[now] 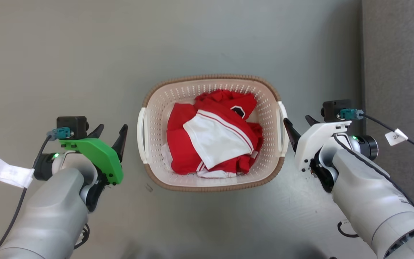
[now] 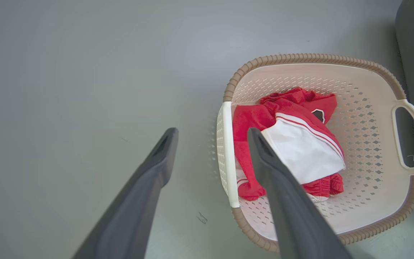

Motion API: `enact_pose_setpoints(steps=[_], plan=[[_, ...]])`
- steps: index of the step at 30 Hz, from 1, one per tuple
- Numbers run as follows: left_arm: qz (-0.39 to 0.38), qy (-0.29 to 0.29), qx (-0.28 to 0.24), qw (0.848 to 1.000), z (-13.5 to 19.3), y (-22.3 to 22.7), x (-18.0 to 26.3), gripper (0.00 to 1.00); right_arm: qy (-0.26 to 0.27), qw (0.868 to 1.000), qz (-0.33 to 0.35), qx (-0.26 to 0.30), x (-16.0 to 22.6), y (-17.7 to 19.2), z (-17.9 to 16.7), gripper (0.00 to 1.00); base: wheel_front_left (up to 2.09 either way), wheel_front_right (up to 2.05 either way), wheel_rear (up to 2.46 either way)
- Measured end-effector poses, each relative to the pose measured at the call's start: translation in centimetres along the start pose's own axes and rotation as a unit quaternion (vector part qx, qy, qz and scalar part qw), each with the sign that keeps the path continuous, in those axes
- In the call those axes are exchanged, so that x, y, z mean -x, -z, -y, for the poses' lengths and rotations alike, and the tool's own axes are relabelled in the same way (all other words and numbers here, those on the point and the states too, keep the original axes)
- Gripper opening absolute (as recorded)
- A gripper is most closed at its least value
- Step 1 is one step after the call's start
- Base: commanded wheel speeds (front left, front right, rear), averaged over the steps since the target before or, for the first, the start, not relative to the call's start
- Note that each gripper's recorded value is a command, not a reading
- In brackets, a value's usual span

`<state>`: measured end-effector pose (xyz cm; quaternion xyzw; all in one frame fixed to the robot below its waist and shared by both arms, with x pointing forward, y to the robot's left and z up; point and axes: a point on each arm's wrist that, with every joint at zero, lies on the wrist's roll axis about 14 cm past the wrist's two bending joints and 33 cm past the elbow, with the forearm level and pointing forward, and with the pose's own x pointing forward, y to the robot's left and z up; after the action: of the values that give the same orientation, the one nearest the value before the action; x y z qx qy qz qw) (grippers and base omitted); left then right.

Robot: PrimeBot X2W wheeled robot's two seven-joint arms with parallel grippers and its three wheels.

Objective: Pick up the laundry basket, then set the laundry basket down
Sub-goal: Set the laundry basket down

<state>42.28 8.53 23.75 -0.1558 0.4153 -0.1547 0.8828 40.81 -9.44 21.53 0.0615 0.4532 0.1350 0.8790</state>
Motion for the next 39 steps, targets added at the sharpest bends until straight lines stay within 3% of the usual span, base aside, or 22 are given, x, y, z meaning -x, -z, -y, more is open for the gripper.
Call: enact_pose_setpoints(steps=[13, 22, 31, 39], plan=[[0.051, 0.014, -0.037, 0.998, 1.8, -3.5, 2.1, 1.0, 0.018, 0.998, 0.062, -0.019, 3.2, -2.3, -0.1, 1.0, 0.0, 0.0, 0.0], [0.123, 0.012, -0.059, 0.991, 2.9, -8.5, 3.6, 1.0, 0.019, 0.994, 0.107, -0.019, 4.9, -4.5, -0.8, 1.0, 0.0, 0.0, 0.0], [0.191, -0.008, -0.086, 0.978, 3.1, -12.3, 6.5, 1.0, 0.025, 0.974, 0.227, -0.011, 8.1, -11.9, -1.5, 1.0, 0.0, 0.0, 0.0], [0.258, -0.005, -0.108, 0.96, 5.2, -15.3, 9.3, 1.0, 0.046, 0.955, 0.292, 0.005, 11.5, -14.4, -0.9, 1.0, 0.0, 0.0, 0.0]])
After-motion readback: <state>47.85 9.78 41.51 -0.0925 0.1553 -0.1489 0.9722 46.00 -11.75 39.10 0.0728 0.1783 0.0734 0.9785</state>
